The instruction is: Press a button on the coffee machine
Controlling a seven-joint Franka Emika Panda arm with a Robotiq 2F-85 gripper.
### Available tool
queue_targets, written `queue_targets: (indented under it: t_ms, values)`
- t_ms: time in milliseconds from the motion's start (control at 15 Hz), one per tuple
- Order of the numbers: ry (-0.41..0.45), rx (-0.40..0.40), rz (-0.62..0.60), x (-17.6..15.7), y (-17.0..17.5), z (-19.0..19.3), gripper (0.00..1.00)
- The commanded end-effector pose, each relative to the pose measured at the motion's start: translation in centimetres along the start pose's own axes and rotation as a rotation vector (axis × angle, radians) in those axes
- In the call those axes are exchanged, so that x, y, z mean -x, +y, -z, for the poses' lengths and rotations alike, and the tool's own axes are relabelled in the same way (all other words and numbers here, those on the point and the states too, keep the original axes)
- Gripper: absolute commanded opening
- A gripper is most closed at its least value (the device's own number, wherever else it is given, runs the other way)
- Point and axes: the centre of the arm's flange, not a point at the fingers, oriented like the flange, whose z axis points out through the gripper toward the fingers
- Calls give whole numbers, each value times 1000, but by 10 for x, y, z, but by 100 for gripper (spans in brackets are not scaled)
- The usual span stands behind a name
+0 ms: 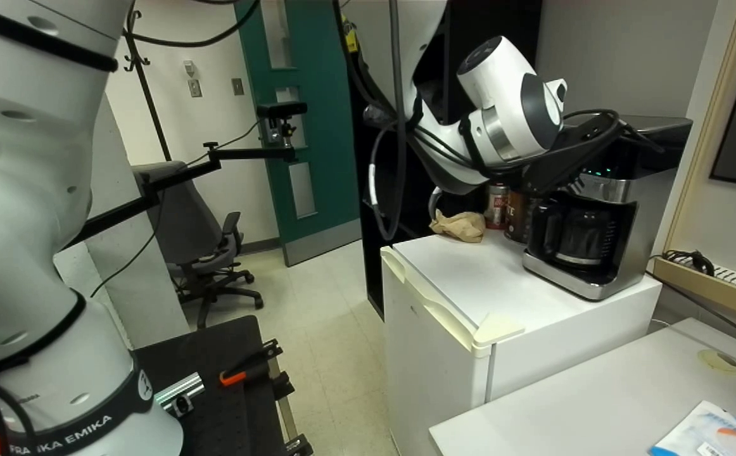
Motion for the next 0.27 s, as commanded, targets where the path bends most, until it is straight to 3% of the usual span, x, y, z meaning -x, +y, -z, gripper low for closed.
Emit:
queue_targets:
  t_ms: [0, 200]
  values:
    - [23, -104, -33, 8, -25, 47, 0]
    - [41, -169, -65, 9, -48, 69, 0]
